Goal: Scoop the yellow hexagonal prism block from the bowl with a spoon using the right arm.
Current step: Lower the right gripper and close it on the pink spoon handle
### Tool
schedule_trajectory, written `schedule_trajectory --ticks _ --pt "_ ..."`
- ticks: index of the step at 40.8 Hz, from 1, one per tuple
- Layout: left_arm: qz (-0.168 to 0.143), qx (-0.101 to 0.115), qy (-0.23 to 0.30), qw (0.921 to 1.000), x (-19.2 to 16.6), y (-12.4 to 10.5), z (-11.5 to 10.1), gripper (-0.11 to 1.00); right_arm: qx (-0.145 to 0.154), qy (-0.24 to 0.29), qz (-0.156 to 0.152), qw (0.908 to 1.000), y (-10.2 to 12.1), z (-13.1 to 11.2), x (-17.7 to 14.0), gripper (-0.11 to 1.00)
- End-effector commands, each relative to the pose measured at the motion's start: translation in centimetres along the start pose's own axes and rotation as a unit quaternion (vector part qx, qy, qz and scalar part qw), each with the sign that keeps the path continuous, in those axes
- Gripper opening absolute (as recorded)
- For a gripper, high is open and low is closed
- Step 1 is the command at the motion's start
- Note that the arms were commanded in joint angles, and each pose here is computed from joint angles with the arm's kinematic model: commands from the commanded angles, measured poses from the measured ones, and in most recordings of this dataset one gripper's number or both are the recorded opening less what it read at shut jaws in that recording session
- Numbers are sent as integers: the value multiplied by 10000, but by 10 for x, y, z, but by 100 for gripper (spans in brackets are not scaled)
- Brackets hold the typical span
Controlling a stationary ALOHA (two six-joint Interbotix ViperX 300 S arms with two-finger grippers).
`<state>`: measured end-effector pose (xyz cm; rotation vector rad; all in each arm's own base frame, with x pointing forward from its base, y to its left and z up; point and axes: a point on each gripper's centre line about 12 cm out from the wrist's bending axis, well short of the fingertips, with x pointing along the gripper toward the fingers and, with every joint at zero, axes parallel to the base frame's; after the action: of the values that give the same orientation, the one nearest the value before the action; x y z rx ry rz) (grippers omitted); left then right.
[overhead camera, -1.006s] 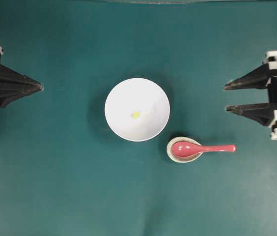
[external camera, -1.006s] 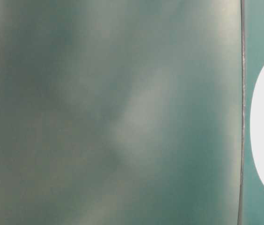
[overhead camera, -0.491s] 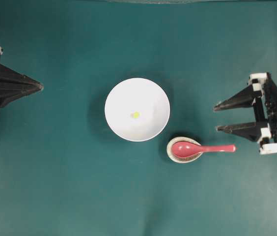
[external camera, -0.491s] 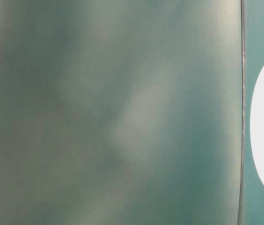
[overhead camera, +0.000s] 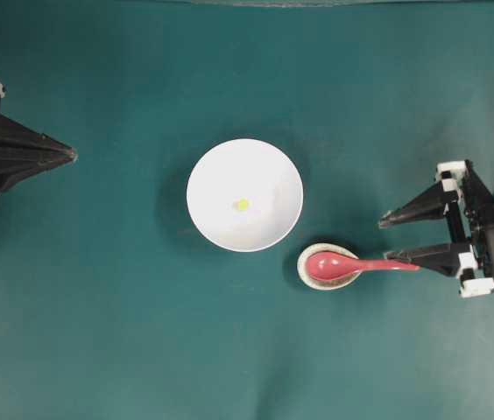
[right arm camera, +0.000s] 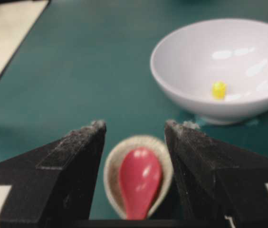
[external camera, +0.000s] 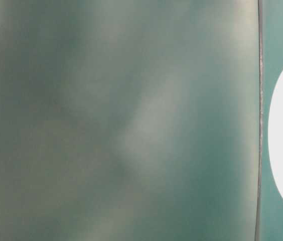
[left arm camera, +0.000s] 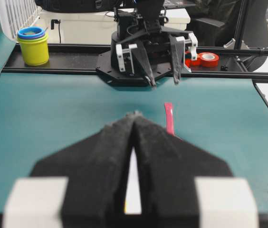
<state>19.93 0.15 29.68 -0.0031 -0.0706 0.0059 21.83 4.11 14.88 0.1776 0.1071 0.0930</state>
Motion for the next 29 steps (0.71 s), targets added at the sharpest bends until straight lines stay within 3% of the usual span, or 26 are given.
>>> schedule_trajectory --ticks 1,15,29 --pt "3 8 -92 10000 4 0 8 3 11 -32 30 10000 5 -4 5 58" --pt "3 8 -77 10000 4 0 7 3 33 365 -345 9987 8 -37 12 58" --pt "3 0 -69 10000 4 0 7 3 -121 711 -429 9965 12 -60 15 58"
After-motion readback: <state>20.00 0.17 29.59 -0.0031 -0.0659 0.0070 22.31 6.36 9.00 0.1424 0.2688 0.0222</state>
